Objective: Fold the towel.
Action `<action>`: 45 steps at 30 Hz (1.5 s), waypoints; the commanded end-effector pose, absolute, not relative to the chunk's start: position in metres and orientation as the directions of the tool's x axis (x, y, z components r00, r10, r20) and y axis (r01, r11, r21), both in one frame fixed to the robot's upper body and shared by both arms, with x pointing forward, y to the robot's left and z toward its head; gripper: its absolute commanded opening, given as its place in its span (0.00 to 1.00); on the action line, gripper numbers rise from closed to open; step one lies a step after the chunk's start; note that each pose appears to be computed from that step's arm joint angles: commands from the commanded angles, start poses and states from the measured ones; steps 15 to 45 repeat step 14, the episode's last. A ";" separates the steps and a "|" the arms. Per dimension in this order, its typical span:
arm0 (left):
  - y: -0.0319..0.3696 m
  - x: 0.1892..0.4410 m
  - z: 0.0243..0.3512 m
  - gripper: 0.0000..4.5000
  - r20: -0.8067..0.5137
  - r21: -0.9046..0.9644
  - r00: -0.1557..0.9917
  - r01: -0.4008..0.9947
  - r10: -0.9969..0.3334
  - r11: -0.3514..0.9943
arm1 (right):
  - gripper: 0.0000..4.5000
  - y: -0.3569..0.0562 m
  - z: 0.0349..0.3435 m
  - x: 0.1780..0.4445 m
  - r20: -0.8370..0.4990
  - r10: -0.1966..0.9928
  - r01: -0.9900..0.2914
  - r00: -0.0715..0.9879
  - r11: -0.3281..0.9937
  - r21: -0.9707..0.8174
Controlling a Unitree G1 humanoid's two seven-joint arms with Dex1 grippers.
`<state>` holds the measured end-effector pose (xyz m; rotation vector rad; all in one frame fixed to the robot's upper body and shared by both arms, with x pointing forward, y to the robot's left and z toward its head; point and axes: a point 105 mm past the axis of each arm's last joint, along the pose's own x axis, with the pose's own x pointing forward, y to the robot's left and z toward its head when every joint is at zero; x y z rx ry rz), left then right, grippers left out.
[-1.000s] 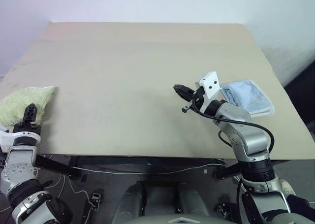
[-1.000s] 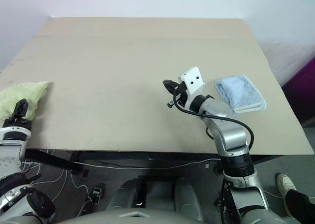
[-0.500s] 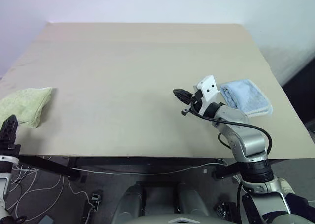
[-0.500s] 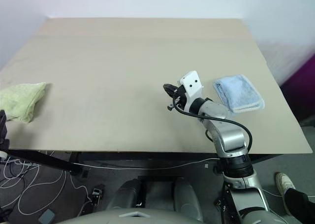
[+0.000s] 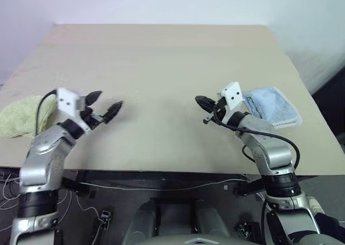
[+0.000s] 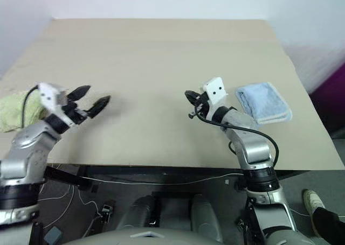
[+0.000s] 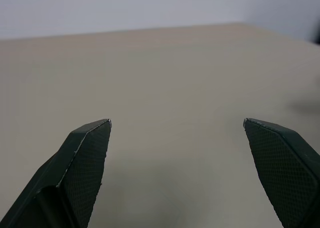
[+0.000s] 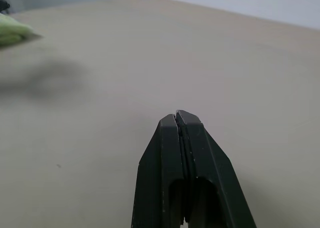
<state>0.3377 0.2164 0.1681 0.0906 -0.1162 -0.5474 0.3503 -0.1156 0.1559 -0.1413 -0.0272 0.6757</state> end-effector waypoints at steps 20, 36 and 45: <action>0.211 0.356 0.160 0.99 0.064 0.153 0.786 0.602 -0.615 0.784 | 0.00 -0.150 0.174 0.331 0.052 0.546 -0.534 0.836 0.832 -0.151; 0.211 0.356 0.160 0.99 0.064 0.153 0.786 0.602 -0.615 0.784 | 0.00 -0.150 0.174 0.331 0.052 0.546 -0.534 0.836 0.832 -0.151; 0.211 0.356 0.160 0.99 0.064 0.153 0.786 0.602 -0.615 0.784 | 0.00 -0.150 0.174 0.331 0.052 0.546 -0.534 0.836 0.832 -0.151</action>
